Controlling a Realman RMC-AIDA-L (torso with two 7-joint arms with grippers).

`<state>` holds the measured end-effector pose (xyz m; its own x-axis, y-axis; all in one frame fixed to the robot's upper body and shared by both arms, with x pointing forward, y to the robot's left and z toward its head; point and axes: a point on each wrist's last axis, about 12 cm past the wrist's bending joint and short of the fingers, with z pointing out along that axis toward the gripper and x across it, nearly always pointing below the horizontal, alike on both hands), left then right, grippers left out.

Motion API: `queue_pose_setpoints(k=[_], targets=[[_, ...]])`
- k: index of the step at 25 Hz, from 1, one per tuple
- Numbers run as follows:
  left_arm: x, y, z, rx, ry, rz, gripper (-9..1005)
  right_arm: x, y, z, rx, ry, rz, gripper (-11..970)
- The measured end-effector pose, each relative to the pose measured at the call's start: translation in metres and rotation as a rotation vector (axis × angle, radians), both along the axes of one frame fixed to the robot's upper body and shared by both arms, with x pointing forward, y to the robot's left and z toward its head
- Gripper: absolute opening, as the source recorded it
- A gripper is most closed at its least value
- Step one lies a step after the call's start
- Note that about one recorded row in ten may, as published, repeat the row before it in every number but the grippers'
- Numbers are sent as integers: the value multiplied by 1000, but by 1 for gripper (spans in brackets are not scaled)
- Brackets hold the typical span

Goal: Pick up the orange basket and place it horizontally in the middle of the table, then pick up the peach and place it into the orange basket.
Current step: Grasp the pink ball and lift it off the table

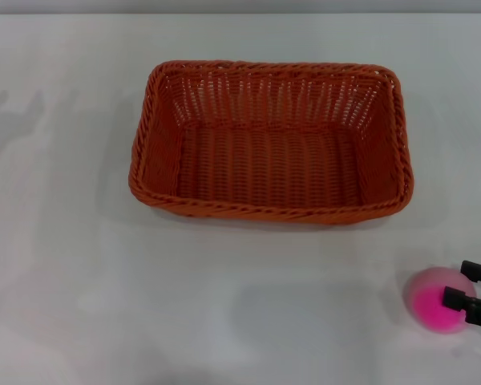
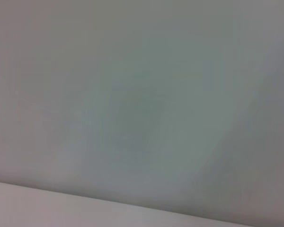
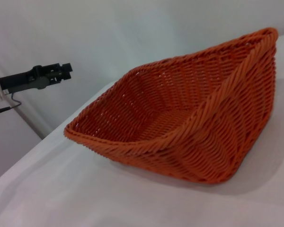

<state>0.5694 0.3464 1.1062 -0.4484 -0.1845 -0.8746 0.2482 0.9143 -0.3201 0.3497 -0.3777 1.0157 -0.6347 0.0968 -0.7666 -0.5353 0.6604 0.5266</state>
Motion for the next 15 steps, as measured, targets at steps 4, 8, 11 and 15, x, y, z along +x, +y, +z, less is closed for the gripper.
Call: queue_pose_setpoints(k=[4,8,11,15], targets=[[-1,4,2,-11,-5,4,595,2,2,-2,4,24,10,845],[-2,6,3,-14,-8,8,596,4,5,-5,2,51,28,845],[-2,6,4,-21,-11,8,596,8,9,-9,0,82,38,844],[-2,6,5,-27,-18,5,594,14,11,-12,-4,95,48,843]])
